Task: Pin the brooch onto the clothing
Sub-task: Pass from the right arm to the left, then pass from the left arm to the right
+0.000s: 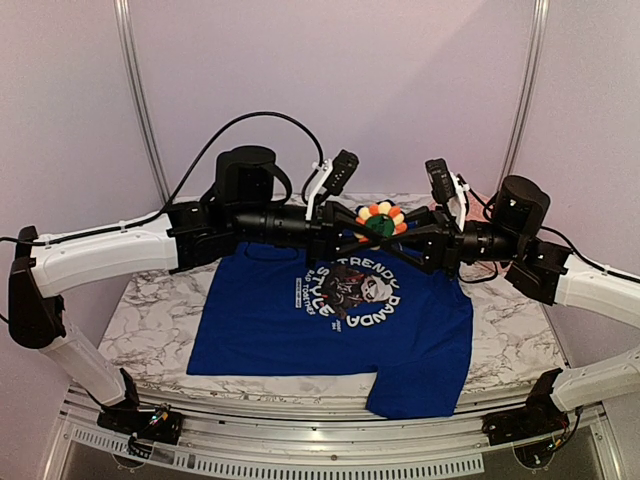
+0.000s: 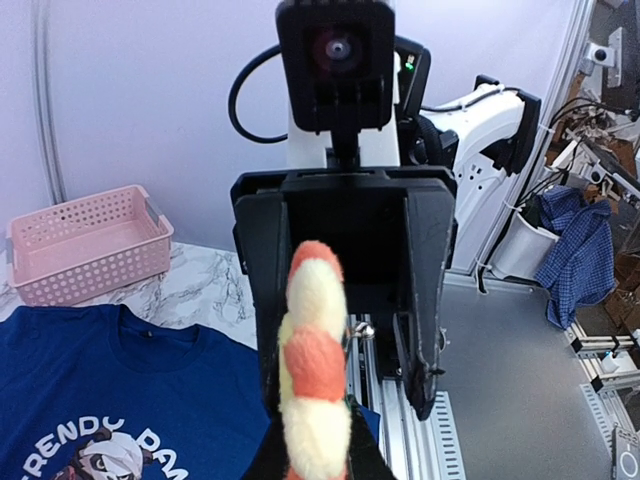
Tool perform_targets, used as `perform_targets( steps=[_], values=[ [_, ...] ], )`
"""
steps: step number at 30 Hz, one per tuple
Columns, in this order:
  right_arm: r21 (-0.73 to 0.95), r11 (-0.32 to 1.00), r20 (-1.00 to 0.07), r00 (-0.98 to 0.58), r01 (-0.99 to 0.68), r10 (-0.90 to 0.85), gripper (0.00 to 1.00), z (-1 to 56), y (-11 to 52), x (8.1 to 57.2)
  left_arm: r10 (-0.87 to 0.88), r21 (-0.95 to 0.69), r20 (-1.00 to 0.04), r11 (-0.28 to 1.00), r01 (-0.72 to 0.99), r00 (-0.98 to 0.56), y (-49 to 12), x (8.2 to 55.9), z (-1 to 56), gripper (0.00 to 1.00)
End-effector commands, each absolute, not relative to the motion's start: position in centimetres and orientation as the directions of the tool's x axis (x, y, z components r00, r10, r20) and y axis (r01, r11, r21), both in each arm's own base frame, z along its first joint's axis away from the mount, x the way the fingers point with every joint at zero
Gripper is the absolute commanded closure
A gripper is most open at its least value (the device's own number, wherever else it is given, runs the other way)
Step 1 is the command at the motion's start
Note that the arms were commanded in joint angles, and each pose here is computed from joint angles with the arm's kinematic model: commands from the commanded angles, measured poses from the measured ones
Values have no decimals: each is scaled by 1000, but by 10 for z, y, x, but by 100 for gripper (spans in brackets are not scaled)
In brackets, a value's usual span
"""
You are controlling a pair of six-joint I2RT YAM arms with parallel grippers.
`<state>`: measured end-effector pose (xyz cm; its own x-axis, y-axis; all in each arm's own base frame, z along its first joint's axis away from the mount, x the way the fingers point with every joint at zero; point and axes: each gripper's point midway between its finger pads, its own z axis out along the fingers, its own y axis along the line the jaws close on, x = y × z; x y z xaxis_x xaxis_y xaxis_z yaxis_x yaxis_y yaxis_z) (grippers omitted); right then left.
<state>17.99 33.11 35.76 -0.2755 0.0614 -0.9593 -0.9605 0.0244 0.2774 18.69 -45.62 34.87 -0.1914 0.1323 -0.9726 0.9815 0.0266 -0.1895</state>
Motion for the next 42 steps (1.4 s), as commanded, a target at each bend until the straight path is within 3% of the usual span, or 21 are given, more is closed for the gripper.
perform_targets(
  steps=[1,11,18,28,34,42],
  values=[
    [244,59,-969,-241,-968,62,69,365,326,180,125,-182,-975,21,983,-183,-454,188,349,100],
    [235,71,-970,-228,-970,89,93,369,328,186,131,-175,-976,13,984,-175,-453,185,348,100],
    [251,95,-966,-242,-963,90,100,365,326,191,121,-160,-980,12,987,-160,-448,185,351,100],
    [262,116,-963,-253,-958,88,100,363,322,194,118,-139,-983,23,990,-141,-438,189,353,67],
    [263,119,-963,-254,-958,87,100,364,321,195,122,-112,-986,23,993,-114,-435,189,354,53],
    [260,98,-964,-251,-961,91,100,367,325,195,82,-113,-990,57,992,-117,-448,197,369,44]
  ],
)
